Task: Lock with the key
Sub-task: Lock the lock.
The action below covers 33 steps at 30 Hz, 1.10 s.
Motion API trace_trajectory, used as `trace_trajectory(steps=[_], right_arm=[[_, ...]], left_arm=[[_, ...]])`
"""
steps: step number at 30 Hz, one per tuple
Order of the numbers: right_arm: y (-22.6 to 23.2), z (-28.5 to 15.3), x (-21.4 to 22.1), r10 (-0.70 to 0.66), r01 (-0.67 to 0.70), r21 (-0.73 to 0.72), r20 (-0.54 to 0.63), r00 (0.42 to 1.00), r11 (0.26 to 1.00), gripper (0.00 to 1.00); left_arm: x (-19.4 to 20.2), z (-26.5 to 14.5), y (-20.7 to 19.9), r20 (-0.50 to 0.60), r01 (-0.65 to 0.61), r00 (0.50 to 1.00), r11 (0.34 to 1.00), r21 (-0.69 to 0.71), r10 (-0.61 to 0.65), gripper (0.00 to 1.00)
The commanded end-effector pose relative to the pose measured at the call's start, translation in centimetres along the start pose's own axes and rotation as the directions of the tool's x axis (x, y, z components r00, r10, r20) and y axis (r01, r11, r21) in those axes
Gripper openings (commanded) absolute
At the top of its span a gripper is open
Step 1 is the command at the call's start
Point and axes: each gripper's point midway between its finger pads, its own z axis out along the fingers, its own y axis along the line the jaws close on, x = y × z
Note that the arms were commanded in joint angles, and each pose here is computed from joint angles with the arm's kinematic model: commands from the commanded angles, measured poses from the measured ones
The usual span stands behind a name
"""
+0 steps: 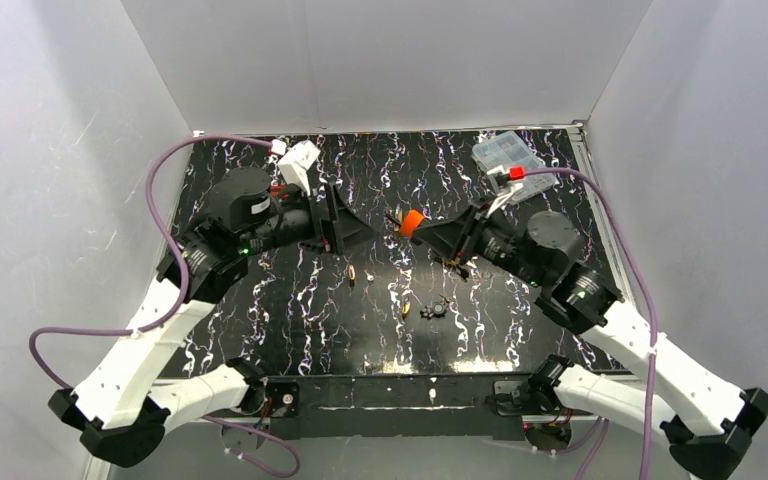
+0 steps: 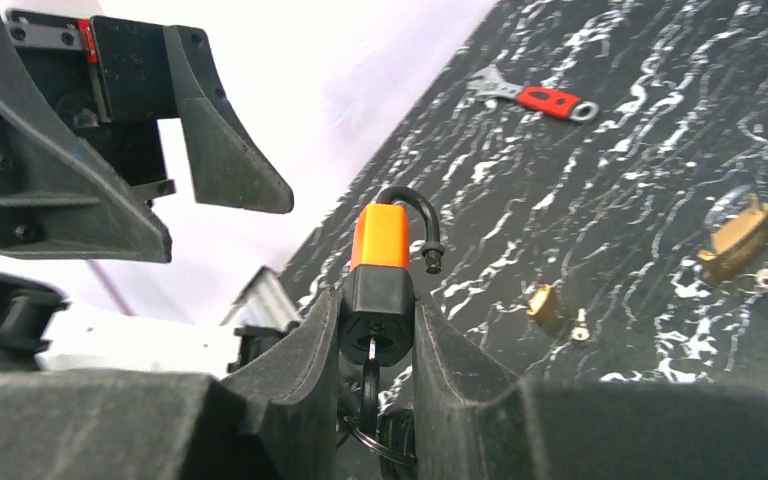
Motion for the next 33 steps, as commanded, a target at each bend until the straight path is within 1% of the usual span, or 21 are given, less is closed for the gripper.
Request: trace_trajectory(steps=[1, 2, 5, 8, 11, 13, 15, 19, 21, 27, 30, 33], right_arm=[[5.0, -3.2, -1.2, 0.067, -0.089, -0.300, -0.084, 0.994, 0.950, 0.01], [6.0, -3.9, -1.0, 0.071, -0.114, -0.358, -0.131, 0.989, 0.927, 0.01], [7.8, -5.2, -1.3, 0.066, -0.148, -0.447, -0.193, 0.979, 0.882, 0.01], [9.6, -6.2, -1.8, 0.062, -0.176, -0.515, -0.232, 0.971, 0.839, 0.01], [10.7, -6.8, -2.5, 0.063, -0.185, -0.549, -0.234, 0.970, 0.815, 0.01], [11.1, -7.1, -2.8, 0.059, -0.182, -0.559, -0.231, 0.971, 0.809, 0.01], [11.5, -7.4, -3.1, 0.059, -0.182, -0.569, -0.227, 0.972, 0.802, 0.01], [11.7, -7.3, -3.4, 0.064, -0.187, -0.570, -0.229, 0.971, 0.800, 0.01], [11.6, -7.1, -3.4, 0.071, -0.195, -0.567, -0.233, 0.970, 0.800, 0.01], [11.3, -6.7, -3.5, 0.087, -0.196, -0.551, -0.217, 0.972, 0.811, 0.01], [11.1, -6.4, -3.8, 0.097, -0.195, -0.540, -0.205, 0.974, 0.819, 0.01], [11.1, -6.2, -4.1, 0.100, -0.191, -0.537, -0.195, 0.976, 0.822, 0.01]], left_arm=[[1.9, -3.3, -2.5, -0.038, -0.359, 0.927, 0.912, 0.198, 0.374, 0.72], [2.2, -3.4, -2.7, -0.039, -0.384, 0.915, 0.897, 0.221, 0.401, 0.71], [2.8, -3.5, -3.4, -0.041, -0.425, 0.890, 0.857, 0.293, 0.455, 0.67], [3.2, -3.5, -4.2, -0.041, -0.438, 0.874, 0.823, 0.361, 0.484, 0.62], [3.4, -3.9, -5.4, -0.032, -0.443, 0.864, 0.788, 0.427, 0.503, 0.58], [3.5, -4.2, -5.7, -0.027, -0.447, 0.859, 0.774, 0.447, 0.512, 0.57], [3.6, -4.5, -6.0, -0.024, -0.446, 0.858, 0.766, 0.462, 0.514, 0.54], [3.8, -4.8, -6.8, -0.023, -0.425, 0.863, 0.751, 0.505, 0.505, 0.50], [3.8, -4.8, -7.2, -0.013, -0.418, 0.868, 0.743, 0.523, 0.497, 0.47], [3.8, -4.7, -7.5, -0.012, -0.395, 0.880, 0.746, 0.536, 0.475, 0.38], [3.9, -4.5, -7.4, -0.024, -0.383, 0.883, 0.749, 0.541, 0.469, 0.31], [4.1, -4.4, -7.2, -0.031, -0.377, 0.885, 0.752, 0.540, 0.465, 0.30]])
